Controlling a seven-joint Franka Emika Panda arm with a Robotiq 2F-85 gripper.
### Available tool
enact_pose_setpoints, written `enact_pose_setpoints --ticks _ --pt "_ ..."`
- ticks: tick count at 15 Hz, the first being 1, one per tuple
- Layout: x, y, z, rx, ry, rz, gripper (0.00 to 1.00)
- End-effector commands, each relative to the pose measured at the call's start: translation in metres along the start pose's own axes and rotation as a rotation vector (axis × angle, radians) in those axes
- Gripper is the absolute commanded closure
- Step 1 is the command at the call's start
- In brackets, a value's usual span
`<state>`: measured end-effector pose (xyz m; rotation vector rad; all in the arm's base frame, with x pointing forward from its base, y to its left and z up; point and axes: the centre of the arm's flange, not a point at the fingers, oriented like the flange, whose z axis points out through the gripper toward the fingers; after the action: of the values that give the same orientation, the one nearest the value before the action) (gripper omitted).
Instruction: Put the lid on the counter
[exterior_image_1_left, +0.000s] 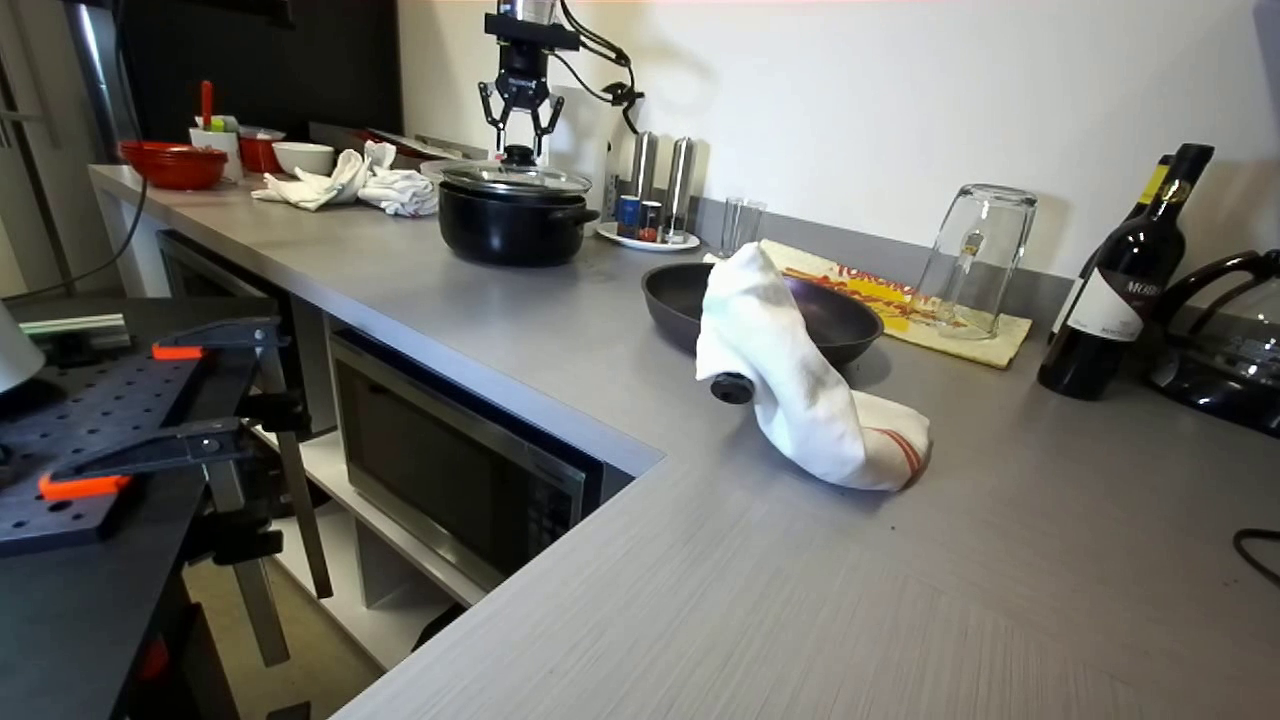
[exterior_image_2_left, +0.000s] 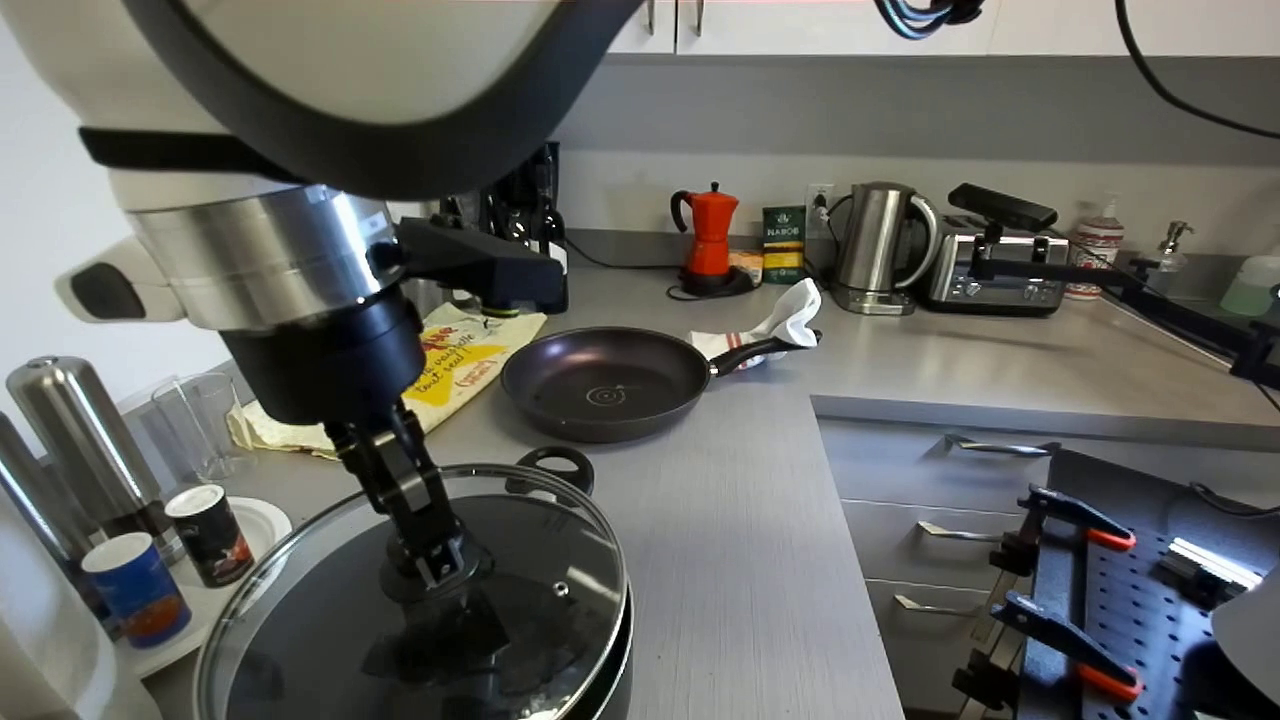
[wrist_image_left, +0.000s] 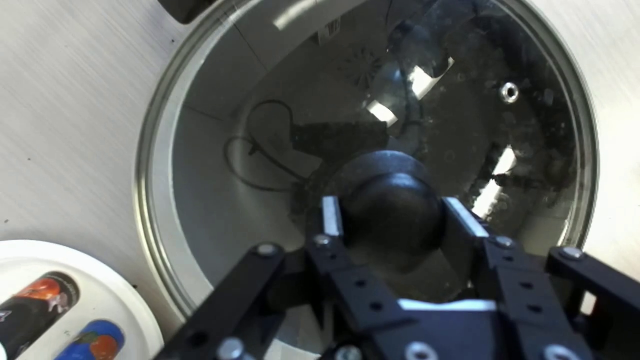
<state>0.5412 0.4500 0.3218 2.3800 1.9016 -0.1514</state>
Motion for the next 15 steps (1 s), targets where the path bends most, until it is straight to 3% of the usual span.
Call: enact_pose_setpoints --ticks 1,8,15 --pt "-0.013 -0.005 -0.033 -0.050 -0.014 0.047 0.75" --pt "-0.040 0.015 -0.033 -0.039 -0.040 0.138 0.75" --pt "-0.105 0.043 -0.020 -0.012 -0.061 0.321 0.75"
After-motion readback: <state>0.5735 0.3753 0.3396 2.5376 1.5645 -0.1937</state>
